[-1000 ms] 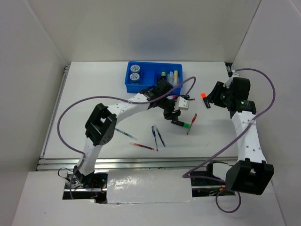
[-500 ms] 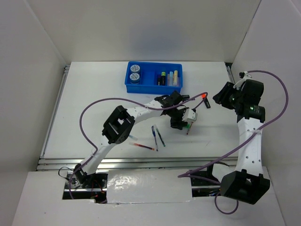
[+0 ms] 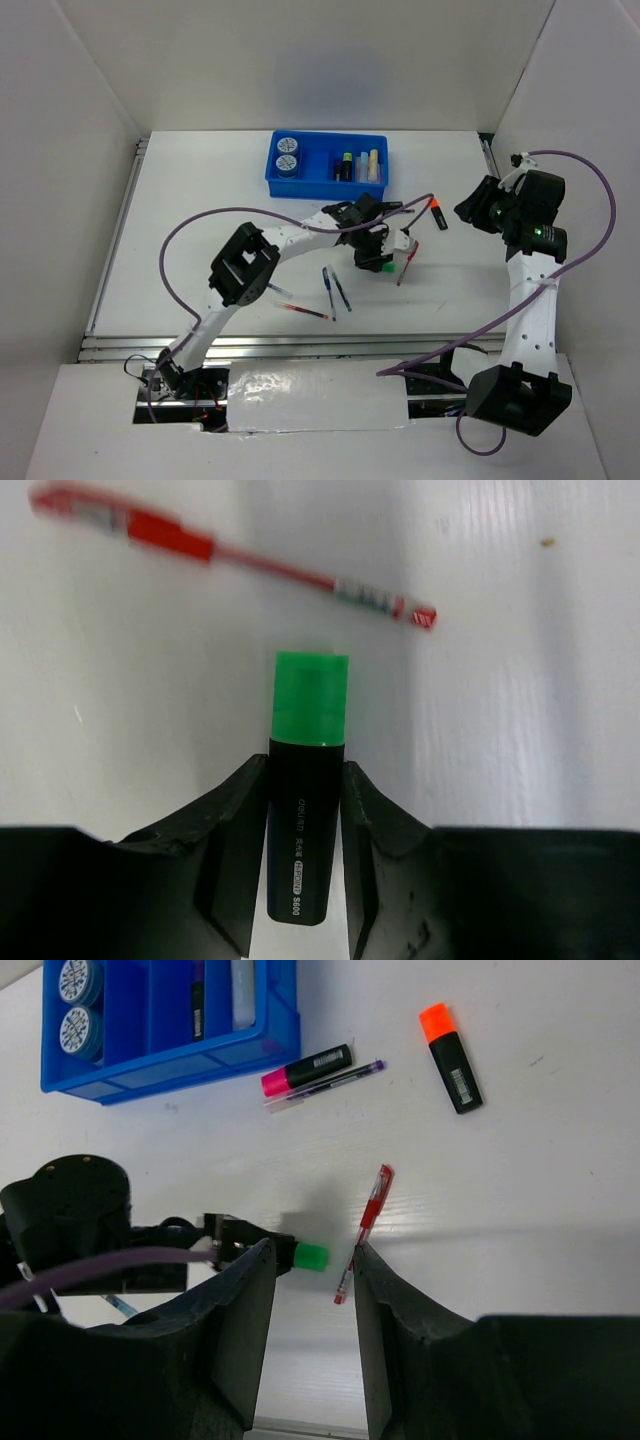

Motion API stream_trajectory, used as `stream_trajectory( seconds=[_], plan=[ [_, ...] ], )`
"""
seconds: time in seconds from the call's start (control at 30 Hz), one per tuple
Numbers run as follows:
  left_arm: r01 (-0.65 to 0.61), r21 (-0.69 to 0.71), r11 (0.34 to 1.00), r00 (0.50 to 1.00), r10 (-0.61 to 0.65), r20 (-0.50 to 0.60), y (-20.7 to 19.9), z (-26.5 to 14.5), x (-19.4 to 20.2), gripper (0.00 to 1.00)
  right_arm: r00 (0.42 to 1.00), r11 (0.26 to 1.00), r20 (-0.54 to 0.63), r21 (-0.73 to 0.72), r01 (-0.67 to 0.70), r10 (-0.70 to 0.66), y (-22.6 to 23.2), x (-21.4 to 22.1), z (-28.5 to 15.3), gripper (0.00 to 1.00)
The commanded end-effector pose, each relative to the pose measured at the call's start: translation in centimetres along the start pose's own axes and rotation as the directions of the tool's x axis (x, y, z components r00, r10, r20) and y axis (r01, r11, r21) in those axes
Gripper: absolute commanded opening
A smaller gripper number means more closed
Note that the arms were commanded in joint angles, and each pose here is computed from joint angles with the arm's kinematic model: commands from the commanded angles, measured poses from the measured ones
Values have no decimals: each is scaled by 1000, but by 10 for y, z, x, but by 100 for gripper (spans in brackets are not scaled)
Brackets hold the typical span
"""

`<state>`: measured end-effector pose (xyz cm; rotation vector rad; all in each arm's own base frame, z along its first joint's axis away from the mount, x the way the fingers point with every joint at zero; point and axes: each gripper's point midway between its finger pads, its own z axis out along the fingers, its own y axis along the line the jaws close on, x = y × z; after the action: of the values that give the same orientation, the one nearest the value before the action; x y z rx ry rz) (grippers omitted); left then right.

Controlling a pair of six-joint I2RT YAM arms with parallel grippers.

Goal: Sort the stationery into containers
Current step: Pick up the pen from the center of the board, then place the pen in the storage box.

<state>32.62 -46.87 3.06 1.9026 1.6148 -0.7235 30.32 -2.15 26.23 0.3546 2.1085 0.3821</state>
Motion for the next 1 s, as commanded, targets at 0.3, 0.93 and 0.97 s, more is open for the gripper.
stream_trajectory(
  seconds=[0.3, 0.93, 0.97],
  plan=[
    [673, -450, 587, 726, -407, 554, 137, -218, -79, 0, 999, 998, 42, -56, -1, 3, 11, -16, 1, 44],
    [861, -464, 206, 500, -186, 846, 293, -242, -26, 0, 1000, 1000, -27, -27, -8, 7, 6, 5, 29, 42],
    [858, -474, 198, 506, -168, 846, 295, -242, -26, 0, 1000, 1000, -29, -28, -9, 8, 6, 6, 30, 42]
  ],
)
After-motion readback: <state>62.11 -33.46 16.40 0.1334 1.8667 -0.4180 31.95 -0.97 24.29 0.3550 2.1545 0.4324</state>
